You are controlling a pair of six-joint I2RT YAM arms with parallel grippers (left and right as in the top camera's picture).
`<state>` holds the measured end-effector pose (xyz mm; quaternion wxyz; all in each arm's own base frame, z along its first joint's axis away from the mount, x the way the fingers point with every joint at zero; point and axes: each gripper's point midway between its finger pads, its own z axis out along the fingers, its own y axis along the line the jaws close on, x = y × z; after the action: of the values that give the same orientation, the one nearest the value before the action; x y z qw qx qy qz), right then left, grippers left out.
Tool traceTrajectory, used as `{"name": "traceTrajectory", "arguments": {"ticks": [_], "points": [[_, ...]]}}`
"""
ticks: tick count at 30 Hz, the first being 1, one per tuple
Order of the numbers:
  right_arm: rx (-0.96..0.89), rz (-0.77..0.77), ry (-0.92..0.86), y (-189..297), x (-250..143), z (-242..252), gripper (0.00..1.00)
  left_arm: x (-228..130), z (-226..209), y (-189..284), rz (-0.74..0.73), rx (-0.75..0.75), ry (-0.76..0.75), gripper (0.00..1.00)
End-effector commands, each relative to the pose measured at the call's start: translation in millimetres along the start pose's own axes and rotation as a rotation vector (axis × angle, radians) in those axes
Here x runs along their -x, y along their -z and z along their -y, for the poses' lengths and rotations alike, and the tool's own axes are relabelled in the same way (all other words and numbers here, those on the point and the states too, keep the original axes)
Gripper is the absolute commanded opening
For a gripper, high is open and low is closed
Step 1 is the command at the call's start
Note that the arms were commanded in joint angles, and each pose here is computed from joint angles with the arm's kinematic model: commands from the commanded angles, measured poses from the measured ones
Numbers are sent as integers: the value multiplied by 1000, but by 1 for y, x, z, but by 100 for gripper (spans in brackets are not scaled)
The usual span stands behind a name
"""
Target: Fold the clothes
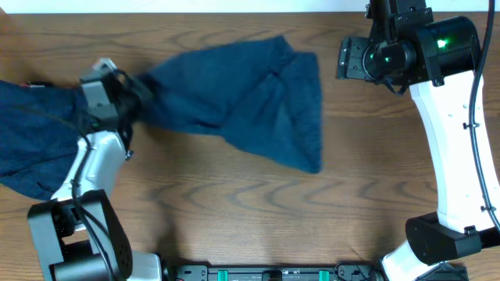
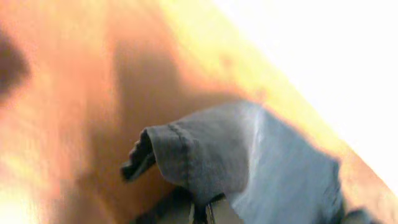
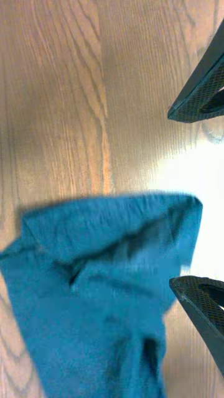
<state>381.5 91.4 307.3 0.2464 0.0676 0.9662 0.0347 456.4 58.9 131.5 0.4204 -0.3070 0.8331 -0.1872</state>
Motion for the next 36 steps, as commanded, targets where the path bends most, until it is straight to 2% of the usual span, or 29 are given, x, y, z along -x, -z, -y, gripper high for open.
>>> {"name": "traceTrajectory", "arguments": {"ticks": [1,2,3,6,8,11,14,20,24,28,31,36], "points": [[7,13,13,6,2,0,79,39,8,1,85,15,-87,27],[8,11,14,6,2,0,82,42,10,1,86,13,-93,81],[7,10,14,6,1,0,84,44,13,1,81,7,-93,98],[9,8,36,6,0,-2,88,32,25,1,14,-61,-90,98],[12,10,49,7,0,-3,88,17,36,3,-59,-131,-87,98],[10,10,48,6,0,-3,92,-16,58,8,-200,-242,-79,98],[4,13,40,5,2,0,96,-62,71,12,-356,-252,-89,98],[-30,6,-12,-4,11,23,96,-171,115,35,-643,-275,-229,98],[-49,9,-47,-5,15,38,95,-216,142,50,-732,-313,-294,98],[-37,6,-59,-5,18,47,92,-242,150,61,-790,-319,-327,98],[-4,-5,-66,-5,19,53,91,-246,137,62,-802,-249,-334,98],[10,-6,-78,-6,22,60,89,-257,126,66,-850,-219,-364,98]]}}
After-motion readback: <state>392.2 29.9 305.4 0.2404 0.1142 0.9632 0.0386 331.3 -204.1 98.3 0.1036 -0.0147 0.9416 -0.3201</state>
